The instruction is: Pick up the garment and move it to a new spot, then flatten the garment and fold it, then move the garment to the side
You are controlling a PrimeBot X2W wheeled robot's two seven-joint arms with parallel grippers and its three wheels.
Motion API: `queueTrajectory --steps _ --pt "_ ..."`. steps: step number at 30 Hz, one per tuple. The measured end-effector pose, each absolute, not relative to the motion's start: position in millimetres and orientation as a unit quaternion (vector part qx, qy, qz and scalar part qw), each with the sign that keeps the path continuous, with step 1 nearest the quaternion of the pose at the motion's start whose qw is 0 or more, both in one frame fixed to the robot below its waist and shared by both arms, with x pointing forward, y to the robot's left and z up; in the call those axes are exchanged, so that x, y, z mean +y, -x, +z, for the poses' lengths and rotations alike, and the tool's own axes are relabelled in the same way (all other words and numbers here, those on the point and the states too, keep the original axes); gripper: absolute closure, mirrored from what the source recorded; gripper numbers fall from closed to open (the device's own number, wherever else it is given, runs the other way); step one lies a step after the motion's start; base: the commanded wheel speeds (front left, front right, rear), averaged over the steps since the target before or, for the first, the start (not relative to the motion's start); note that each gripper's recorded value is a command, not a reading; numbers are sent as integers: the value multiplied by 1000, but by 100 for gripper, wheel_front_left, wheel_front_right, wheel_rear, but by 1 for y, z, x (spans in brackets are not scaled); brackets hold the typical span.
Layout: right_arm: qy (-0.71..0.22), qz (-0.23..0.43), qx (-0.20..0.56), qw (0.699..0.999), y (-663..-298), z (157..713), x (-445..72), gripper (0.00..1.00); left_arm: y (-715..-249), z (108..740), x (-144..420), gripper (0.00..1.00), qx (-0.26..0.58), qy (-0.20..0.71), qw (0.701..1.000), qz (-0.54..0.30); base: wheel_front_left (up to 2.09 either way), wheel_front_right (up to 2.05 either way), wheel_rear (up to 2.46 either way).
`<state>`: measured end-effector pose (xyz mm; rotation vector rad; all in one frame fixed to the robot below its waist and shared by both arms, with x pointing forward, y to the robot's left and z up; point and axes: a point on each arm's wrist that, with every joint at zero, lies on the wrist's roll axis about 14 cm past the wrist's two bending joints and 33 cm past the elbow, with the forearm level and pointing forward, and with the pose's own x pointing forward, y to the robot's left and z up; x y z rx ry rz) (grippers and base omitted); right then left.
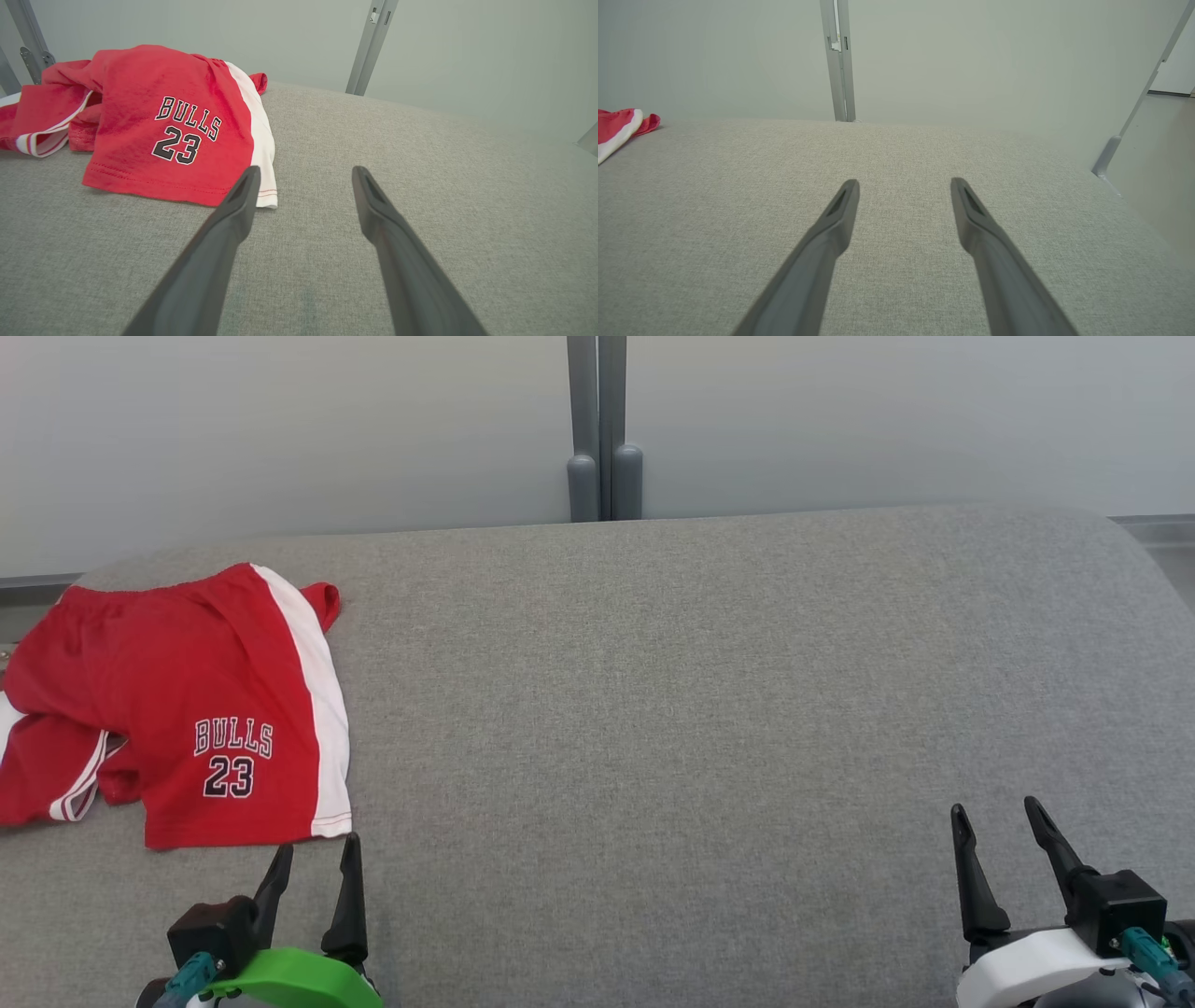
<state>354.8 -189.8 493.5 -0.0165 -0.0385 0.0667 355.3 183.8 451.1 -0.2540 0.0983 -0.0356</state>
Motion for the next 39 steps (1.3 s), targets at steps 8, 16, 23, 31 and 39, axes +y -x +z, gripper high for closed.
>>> queueTrajectory --steps 8,16,23,31,39 --pt "6 33 -19 999 -355 493 -190 0 -355 451 184 0 49 129 990 -17 0 0 0" --pt "5 34 -17 999 -355 492 -189 0 -355 450 184 0 51 128 990 -17 0 0 0" --pt "6 52 -13 999 -360 489 -179 0 -352 455 191 0 43 123 991 -10 0 0 0" --pt "6 118 -11 993 -375 489 -135 0 -328 458 232 0 31 118 991 50 0 0 0" --pt "-4 229 -22 973 -387 497 -54 0 -270 448 294 0 32 115 981 156 0 0 0"
